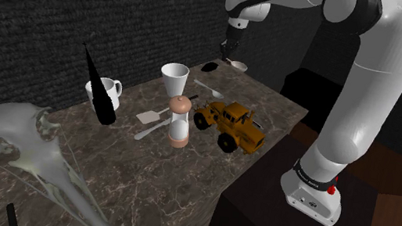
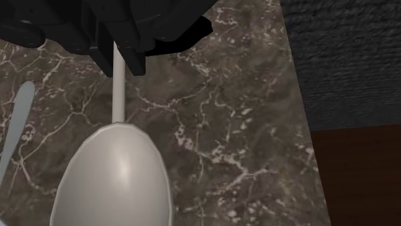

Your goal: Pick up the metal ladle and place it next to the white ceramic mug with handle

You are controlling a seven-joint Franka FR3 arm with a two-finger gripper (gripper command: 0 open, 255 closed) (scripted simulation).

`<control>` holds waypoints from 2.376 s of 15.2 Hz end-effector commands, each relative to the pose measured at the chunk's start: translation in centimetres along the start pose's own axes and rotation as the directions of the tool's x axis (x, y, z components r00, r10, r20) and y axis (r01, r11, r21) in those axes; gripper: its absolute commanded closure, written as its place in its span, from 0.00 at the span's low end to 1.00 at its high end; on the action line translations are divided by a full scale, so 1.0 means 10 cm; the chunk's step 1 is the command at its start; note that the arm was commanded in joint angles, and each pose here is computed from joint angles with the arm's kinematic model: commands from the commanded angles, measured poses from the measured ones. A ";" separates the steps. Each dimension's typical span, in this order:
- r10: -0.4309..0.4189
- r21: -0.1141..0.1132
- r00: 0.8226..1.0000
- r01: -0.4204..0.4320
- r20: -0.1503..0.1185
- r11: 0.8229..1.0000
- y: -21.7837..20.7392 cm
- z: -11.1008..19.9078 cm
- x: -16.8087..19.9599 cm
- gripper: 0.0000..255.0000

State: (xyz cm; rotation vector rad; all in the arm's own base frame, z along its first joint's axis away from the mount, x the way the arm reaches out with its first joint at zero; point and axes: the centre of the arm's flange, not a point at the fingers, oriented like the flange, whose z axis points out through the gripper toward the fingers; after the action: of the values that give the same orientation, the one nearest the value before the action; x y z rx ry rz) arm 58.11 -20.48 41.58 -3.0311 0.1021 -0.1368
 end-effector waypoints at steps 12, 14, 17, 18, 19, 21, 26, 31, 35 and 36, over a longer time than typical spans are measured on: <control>0.000 0.000 1.000 0.000 0.000 1.000 -0.08 -0.68 0.06 1.00; 0.000 0.000 1.000 0.000 0.000 1.000 -0.09 -0.79 0.07 1.00; 0.000 0.000 1.000 0.000 0.000 1.000 -0.10 -0.93 0.09 1.00; 0.000 0.000 1.000 0.000 0.000 1.000 -0.23 -0.91 0.12 1.00; 0.000 0.000 1.000 0.000 0.000 1.000 -0.36 -0.90 0.15 1.00; 0.000 0.000 1.000 0.000 0.000 1.000 -0.61 -0.86 0.22 1.00; 0.000 0.000 1.000 0.000 0.000 1.000 -1.24 -0.78 0.39 1.00; 0.000 0.000 1.000 0.000 0.000 1.000 -1.88 -0.70 0.55 1.00; 0.000 0.000 1.000 0.000 0.000 1.000 -2.38 -0.63 0.68 1.00; 0.000 0.000 1.000 0.000 0.000 1.000 -2.51 -0.62 0.72 1.00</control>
State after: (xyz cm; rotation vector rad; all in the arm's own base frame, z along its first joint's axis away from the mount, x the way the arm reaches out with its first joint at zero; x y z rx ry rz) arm 65.68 1.98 51.02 -3.0325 0.1064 -0.1344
